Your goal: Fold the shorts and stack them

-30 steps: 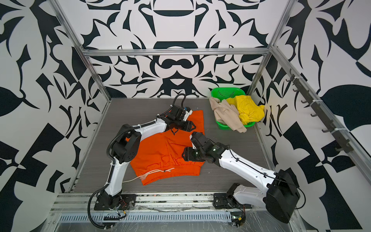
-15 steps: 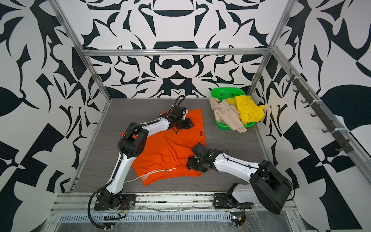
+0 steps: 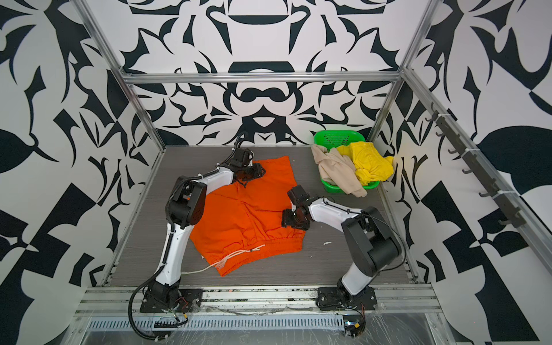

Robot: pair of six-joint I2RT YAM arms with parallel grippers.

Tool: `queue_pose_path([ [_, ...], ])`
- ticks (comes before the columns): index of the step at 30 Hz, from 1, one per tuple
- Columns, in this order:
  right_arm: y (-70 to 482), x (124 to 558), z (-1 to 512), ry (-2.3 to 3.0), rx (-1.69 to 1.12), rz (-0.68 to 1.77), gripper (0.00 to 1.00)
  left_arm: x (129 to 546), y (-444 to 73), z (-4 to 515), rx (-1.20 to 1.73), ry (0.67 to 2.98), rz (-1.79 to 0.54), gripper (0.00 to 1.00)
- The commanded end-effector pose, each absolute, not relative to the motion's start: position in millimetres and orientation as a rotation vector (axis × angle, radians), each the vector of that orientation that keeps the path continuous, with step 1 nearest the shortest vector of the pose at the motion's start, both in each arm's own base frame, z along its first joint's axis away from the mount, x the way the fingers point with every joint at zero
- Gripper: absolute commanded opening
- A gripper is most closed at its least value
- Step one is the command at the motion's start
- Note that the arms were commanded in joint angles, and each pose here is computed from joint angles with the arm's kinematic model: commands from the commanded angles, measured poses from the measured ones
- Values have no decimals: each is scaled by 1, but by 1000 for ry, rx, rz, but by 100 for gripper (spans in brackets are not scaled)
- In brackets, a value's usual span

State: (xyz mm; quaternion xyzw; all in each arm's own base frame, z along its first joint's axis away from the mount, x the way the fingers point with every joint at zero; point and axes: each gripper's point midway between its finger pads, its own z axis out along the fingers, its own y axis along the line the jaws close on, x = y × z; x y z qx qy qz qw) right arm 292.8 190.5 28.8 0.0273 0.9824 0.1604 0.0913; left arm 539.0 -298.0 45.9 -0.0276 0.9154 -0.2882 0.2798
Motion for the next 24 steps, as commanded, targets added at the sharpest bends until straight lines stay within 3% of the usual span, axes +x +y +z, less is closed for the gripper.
queue_pose_path([
  [1, 181, 319, 53, 2888, -68, 337, 69, 530, -271, 73, -113, 2441, -721, 56],
  [4, 188, 330, 98, 2830, -137, 327, 70, 517, -252, 115, -105, 2392, -722, 59],
  [8, 209, 296, 127, 2821, -148, 428, 71, 481, -213, 139, -88, 2407, -643, 65],
  [12, 226, 242, 118, 2855, 58, 665, 73, 434, -159, 127, -142, 2506, -544, 72],
  [16, 223, 208, 103, 2867, 236, 739, 76, 389, -104, 96, -251, 2640, -446, 73],
  [24, 199, 188, 56, 2925, 377, 700, 76, 351, -43, 67, -330, 2731, -260, 73],
])
